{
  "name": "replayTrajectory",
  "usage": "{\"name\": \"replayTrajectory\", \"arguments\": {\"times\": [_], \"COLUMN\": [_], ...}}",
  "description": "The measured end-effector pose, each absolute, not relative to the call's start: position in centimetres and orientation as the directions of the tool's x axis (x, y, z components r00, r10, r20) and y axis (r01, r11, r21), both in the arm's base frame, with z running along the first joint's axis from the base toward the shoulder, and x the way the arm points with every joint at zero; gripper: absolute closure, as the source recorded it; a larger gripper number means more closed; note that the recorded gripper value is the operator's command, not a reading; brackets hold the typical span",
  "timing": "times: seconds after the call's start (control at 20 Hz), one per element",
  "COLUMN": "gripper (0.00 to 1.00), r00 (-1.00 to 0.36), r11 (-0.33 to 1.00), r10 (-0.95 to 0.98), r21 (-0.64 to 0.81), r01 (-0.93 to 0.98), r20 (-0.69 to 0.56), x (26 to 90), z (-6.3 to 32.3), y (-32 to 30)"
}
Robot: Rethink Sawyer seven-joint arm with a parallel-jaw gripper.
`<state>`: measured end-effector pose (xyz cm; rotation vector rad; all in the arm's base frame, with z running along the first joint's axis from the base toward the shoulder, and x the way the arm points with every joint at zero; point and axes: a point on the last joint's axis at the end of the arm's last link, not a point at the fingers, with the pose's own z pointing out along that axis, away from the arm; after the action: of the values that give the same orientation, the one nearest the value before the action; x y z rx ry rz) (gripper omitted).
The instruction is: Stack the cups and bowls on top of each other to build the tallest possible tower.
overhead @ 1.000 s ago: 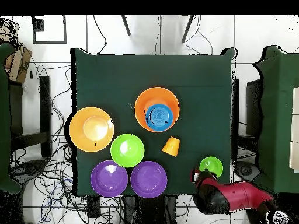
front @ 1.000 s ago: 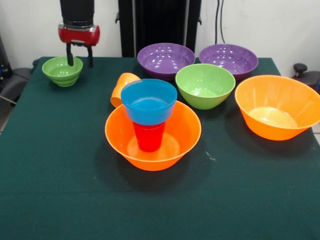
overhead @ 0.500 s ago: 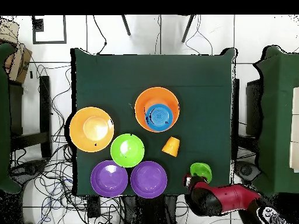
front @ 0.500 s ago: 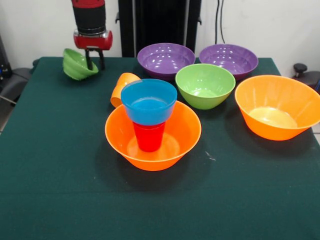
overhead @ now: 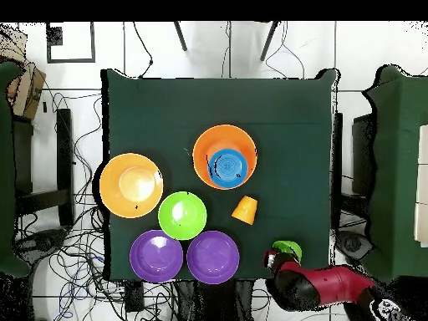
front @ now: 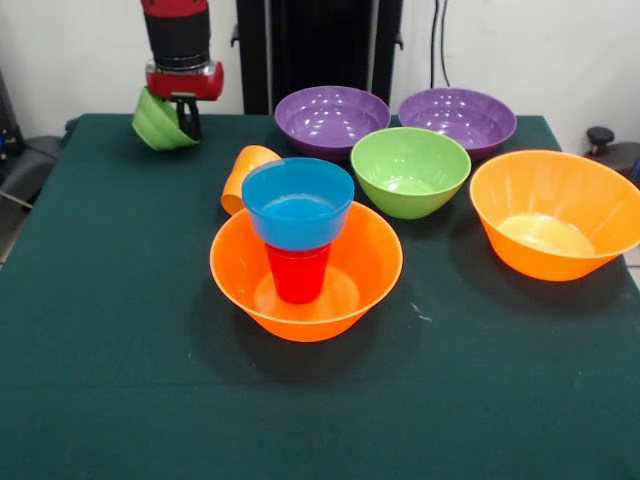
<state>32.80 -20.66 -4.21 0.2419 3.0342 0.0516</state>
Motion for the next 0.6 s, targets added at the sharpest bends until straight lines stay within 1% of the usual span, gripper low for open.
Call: {"name": "replayTrajectory", "arguments": {"times": [0.35, 0.4, 0.6], "gripper": [1.00, 0.00, 0.00], "r00": [-0.977, -0.973, -0.969], "r11": [0.985, 0.984, 0.983], "r10": [0.170, 0.179, 0.181], "r21": [0.018, 0.006, -0.006], "r01": [0.170, 0.180, 0.185], "r20": [-0.126, -0.148, -0.166], "x": [33.5, 34.0, 34.4], "z": [-2.8, -2.0, -1.4], "y": [-22.0, -22.9, -23.6]}}
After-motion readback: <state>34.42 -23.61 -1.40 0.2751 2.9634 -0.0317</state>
